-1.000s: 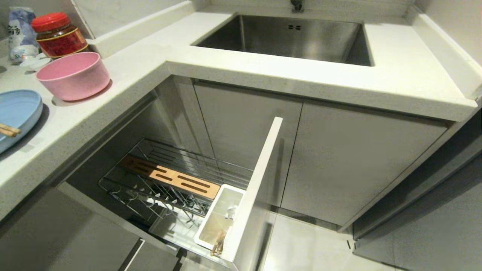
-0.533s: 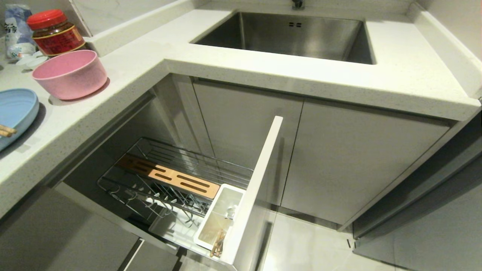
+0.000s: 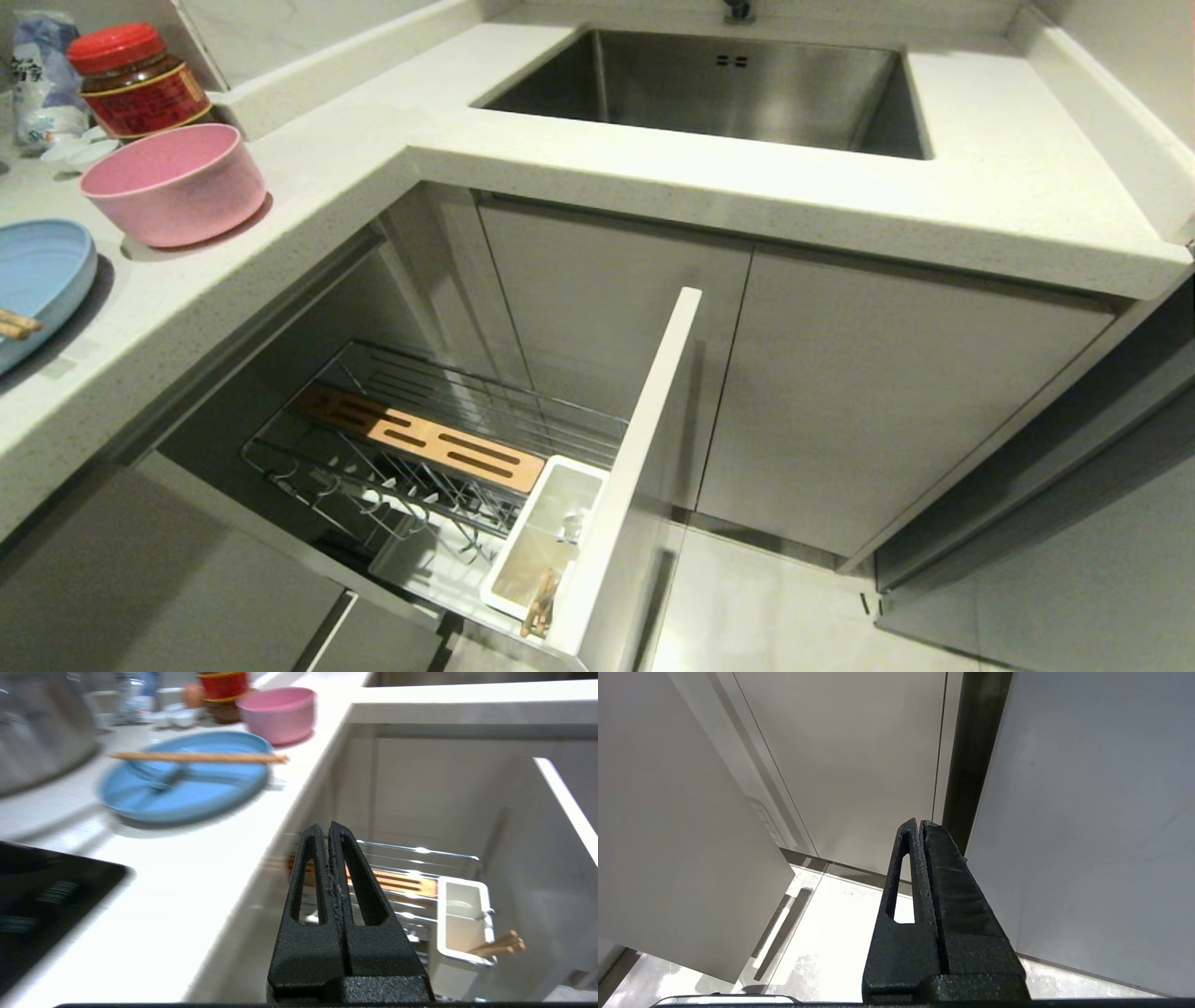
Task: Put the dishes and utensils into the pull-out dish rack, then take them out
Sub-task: Pick up the chopsticks and place it in the cupboard
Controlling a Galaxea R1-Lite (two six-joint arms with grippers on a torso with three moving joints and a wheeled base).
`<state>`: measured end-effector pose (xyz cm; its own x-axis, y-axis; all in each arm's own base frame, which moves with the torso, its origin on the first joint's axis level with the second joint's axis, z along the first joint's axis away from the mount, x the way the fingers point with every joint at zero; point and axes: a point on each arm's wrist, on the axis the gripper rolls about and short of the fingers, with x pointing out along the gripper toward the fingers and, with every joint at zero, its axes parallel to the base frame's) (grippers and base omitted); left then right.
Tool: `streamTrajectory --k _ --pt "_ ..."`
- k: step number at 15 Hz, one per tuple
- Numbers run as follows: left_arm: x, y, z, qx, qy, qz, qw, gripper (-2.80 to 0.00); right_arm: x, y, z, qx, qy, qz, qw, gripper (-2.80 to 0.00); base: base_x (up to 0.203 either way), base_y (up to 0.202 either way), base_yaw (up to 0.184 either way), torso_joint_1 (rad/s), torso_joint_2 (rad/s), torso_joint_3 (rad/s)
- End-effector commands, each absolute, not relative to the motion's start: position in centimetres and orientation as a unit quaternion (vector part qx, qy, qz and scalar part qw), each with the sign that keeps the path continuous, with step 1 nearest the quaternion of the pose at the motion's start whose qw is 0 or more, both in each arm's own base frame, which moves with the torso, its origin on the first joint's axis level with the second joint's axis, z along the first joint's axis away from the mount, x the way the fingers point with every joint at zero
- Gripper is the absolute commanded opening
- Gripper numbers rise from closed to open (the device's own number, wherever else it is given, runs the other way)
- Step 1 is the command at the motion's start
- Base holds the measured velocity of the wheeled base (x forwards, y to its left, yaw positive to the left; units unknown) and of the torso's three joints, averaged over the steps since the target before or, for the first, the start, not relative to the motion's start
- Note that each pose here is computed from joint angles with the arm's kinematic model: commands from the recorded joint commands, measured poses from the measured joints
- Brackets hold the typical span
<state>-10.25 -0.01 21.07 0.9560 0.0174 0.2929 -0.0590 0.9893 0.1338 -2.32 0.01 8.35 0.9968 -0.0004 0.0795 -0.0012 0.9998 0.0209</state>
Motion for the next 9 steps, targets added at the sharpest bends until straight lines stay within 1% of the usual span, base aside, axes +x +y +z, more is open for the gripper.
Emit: streamTrajectory --k 1,3,4,7,9 --pt "-9.8 0.0 26.3 0.072 -0.138 0.047 0.987 -2.80 -2.1 0.0 7.6 0.011 -0.028 0.000 1.000 -2.80 0.000 0.000 0.000 0.000 0.00 0.000" --pt "-8.4 0.4 30.2 0.060 -0.143 0.084 0.984 -2.80 -2.1 0.0 7.6 0.011 -0.027 0.000 1.000 -2.80 0.000 0.000 0.000 0.000 0.00 0.000" --pt "-7.3 0.6 32.1 0.040 -0.145 0.106 0.983 -2.80 -2.1 0.0 7.6 0.011 -0.027 0.000 1.000 -2.80 0.000 0.000 0.000 0.000 0.00 0.000" --pt "-3.1 0.9 36.3 -0.052 -0.133 0.161 0.977 -2.80 -2.1 0.0 7.6 0.011 -0.027 0.000 1.000 -2.80 0.000 0.000 0.000 0.000 0.00 0.000" --pt "0.4 1.0 37.6 -0.124 -0.108 0.205 0.965 -2.80 -2.1 0.0 7.6 0.011 -0.028 0.000 1.000 -2.80 0.000 0.000 0.000 0.000 0.00 0.000"
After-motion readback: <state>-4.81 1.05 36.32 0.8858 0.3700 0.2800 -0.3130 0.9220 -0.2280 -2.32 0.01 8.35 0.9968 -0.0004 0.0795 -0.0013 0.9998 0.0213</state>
